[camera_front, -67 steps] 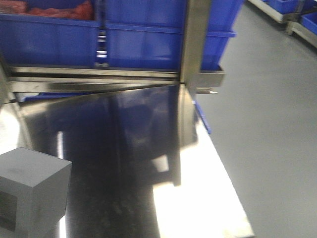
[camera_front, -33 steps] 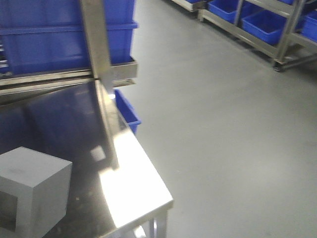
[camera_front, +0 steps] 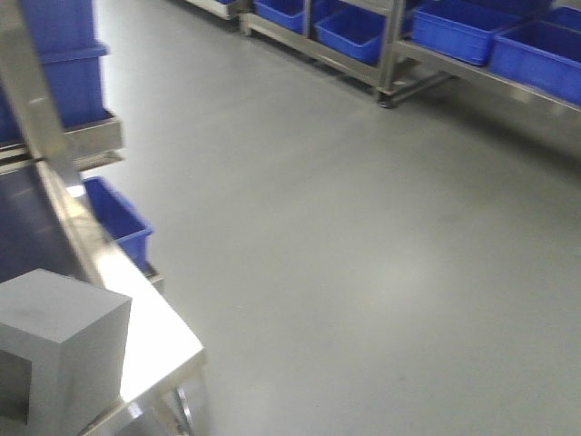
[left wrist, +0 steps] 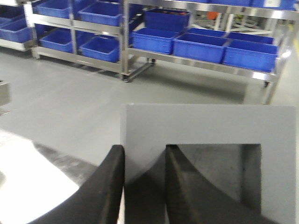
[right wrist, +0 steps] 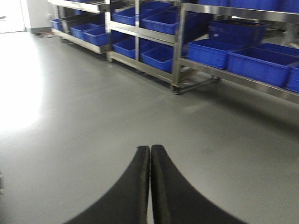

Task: Sort gray base to blue bin
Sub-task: 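Drive the base away from the table, turning toward the bin shelves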

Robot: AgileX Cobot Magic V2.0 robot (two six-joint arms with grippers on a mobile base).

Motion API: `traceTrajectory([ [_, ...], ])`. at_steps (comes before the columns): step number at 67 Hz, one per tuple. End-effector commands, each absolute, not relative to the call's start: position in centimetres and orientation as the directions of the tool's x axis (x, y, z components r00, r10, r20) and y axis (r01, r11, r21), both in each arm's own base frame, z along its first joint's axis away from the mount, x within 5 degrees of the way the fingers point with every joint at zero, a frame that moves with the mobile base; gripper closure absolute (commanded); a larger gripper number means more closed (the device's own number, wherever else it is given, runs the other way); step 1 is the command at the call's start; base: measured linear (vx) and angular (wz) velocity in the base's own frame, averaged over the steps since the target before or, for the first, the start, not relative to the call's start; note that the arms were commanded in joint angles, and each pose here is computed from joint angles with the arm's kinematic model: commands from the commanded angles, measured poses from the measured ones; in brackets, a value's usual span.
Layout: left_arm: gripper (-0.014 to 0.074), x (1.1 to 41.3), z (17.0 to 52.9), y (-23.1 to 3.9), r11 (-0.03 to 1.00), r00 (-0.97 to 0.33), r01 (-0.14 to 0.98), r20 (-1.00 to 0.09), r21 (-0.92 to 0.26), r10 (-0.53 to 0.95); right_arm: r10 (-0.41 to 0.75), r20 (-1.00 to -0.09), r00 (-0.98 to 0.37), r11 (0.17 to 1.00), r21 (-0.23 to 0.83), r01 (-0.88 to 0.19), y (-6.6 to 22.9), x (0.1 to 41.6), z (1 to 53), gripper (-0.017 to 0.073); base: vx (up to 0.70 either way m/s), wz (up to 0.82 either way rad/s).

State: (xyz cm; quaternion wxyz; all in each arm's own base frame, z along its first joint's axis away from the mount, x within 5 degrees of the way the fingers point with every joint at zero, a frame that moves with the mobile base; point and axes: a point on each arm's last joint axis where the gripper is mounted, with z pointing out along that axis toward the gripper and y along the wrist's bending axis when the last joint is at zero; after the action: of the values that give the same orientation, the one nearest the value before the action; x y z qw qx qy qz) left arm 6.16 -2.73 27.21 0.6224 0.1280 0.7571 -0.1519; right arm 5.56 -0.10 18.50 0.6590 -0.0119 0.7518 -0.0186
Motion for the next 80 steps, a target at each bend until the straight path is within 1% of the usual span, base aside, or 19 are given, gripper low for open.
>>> traceTrajectory([
  [1,0.0601,6.21,29.13,-2.76,0.915,-0.085,0.392,-0.994,-0.091,-0.063,-0.064,-0.997,-0.052,0.998,-0.064,0.008,-0.09,5.59,19.06,0.0564,-0.03,-0.56],
  [15,0.0601,6.21,29.13,-2.76,0.915,-0.085,0.392,-0.994,-0.091,-0.063,-0.064,-0.997,-0.052,0.998,-0.064,0.008,-0.09,5.59,19.06,0.0564,-0.01,-0.69],
  [54,0.0601,6.22,29.14,-2.76,0.916,-0.084,0.392,-0.995,-0.09,-0.062,-0.064,-0.997,-0.05,0.998,-0.064,0.008,-0.09,5.59,19.07,0.0564,0.07,-0.87],
  [67,0.0601,6.22,29.14,-2.76,0.916,-0.084,0.392,-0.995,-0.09,-0.062,-0.064,-0.997,-0.05,0.998,-0.064,0.008,-0.09,5.59,19.07,0.0564,0.16,-0.58],
  [80,0.0601,6.22,29.14,-2.76,0.916,-0.084,0.392,-0.995,-0.09,-0.062,-0.064,-0.997,-0.05,0.998,-0.064,0.008,-0.09,5.59,19.07,0.0564,0.2,-0.32],
])
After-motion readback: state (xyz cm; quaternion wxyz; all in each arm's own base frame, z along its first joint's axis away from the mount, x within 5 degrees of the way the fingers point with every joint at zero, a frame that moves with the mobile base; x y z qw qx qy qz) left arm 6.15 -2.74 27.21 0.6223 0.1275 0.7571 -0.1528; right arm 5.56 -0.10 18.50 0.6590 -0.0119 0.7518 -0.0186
